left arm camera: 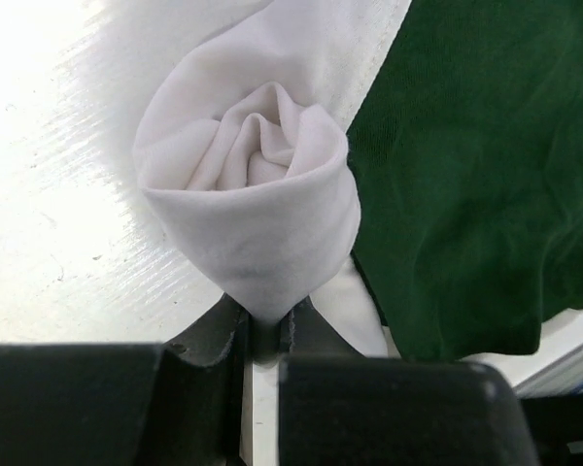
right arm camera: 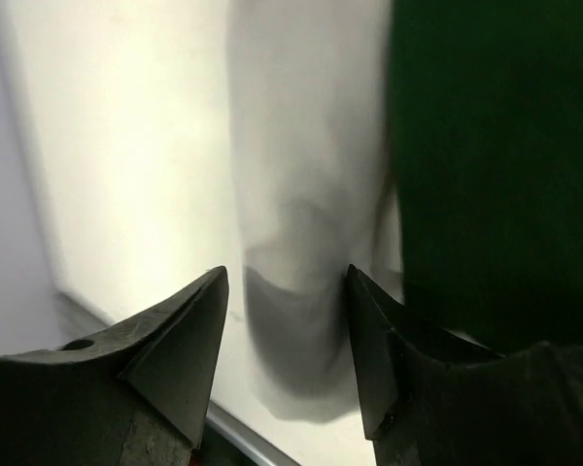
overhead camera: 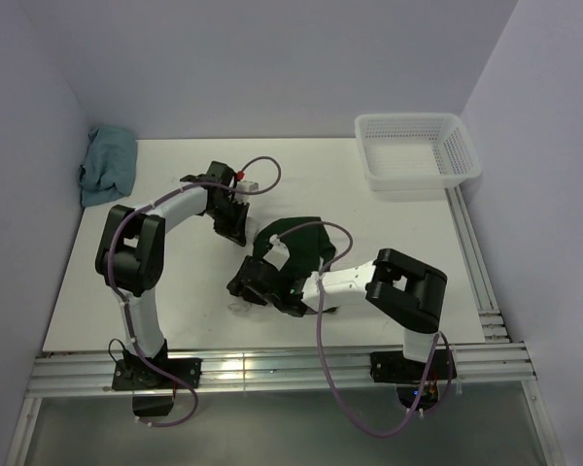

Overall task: Roll the t-shirts
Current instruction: Roll the tshirt

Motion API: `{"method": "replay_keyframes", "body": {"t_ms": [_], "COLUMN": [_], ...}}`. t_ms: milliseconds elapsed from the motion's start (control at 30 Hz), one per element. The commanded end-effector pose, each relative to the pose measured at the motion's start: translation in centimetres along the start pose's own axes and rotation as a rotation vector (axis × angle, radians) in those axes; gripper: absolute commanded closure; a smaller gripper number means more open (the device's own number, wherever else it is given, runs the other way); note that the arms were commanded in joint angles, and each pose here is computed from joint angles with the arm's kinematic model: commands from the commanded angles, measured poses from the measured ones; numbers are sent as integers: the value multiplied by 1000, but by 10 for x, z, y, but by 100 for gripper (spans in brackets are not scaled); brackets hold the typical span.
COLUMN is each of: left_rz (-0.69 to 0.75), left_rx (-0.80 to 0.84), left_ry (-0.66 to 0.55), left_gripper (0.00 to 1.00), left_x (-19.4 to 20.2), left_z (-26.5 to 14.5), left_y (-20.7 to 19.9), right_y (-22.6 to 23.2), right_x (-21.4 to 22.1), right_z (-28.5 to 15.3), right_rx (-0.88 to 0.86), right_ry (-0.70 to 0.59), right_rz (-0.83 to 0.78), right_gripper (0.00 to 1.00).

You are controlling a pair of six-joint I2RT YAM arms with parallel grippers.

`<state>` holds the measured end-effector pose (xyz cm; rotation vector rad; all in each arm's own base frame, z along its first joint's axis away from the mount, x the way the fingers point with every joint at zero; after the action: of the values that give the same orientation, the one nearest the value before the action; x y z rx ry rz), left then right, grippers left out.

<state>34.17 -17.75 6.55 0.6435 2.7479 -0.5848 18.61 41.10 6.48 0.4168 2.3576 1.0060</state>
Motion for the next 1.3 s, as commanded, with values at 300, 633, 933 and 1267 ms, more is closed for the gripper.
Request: {"method": "replay_keyframes", "body": {"t_ms": [300, 633, 933, 1267], "left_rz": [26, 31, 42, 48], "left_rx": [-177, -175, -178, -165], "left_ry": [-3, 27, 35, 46], "left_gripper": [100, 100, 100, 84], "left_x": [-13, -11, -13, -15], "left_z": [-12, -7, -5, -1], "left_y": [3, -2, -5, -7], "right_y": [24, 43, 26, -3], "right_x": [-15, -28, -13, 1], "right_z": [-49, -12, 15, 16], "right_rx": [389, 400, 476, 582], "right_ry": [-168, -254, -215, -132], "right_rz": [-368, -452, -483, -524], "right_gripper": [39, 44, 46, 45]}}
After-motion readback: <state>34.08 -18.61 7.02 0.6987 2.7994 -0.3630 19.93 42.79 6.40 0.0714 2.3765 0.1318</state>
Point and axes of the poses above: each gripper's point midway between its finger pads, its own z axis out along the fingers, its own y axis along the line the jaws close on, x = y × z, the point moved 3 cm from there along -z, back along the fingers, and after that the axes turned 2 degrees about z, right-handed, at the moved point
